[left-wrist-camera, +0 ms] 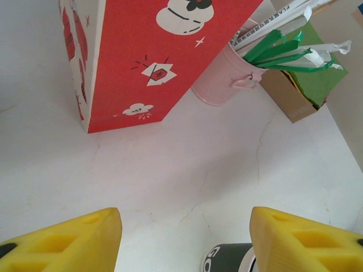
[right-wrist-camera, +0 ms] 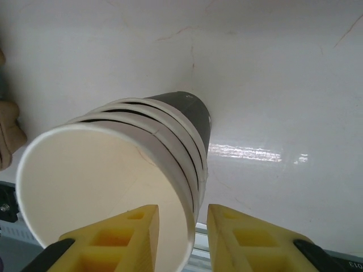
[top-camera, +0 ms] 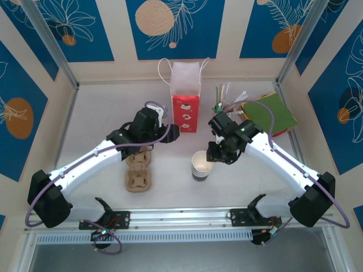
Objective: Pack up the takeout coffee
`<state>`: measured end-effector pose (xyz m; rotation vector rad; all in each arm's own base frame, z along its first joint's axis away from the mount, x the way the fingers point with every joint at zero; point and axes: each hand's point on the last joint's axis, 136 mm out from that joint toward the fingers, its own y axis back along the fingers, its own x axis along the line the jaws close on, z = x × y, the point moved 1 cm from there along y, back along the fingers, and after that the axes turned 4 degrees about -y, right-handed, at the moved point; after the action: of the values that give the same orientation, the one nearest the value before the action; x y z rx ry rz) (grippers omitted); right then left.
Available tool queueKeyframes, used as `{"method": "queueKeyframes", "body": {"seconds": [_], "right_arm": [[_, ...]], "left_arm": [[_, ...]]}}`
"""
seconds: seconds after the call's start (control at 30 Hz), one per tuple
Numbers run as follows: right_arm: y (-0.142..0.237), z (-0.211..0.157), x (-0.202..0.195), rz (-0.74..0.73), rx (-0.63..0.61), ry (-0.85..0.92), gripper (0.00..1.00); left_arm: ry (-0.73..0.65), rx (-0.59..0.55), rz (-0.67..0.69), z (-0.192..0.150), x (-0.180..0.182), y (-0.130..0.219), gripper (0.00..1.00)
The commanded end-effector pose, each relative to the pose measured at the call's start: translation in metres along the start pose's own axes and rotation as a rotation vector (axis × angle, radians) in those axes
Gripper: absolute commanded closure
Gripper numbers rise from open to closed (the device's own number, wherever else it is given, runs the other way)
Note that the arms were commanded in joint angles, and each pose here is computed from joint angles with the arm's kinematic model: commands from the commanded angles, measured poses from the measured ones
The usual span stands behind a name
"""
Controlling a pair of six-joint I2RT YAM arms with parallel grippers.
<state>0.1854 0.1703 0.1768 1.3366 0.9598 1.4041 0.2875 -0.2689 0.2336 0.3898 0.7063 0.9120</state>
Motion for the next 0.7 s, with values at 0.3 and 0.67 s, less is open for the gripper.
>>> {"method": "queueKeyframes", "body": {"seconds": [0.3, 0.67], "right_arm": [[-0.005, -0.003, 0.000, -0.006, 0.038, -0.019, 0.72], [-0.007, 0.002, -0.006, -0.025, 0.036, -0.019, 0.91]], "left_arm": [[-0.028, -0.011, 0.039, -0.006, 0.008, 0.017, 0.37], [-0.022, -0.023, 0.049, -0.005, 0.010, 0.023, 0.36]]}}
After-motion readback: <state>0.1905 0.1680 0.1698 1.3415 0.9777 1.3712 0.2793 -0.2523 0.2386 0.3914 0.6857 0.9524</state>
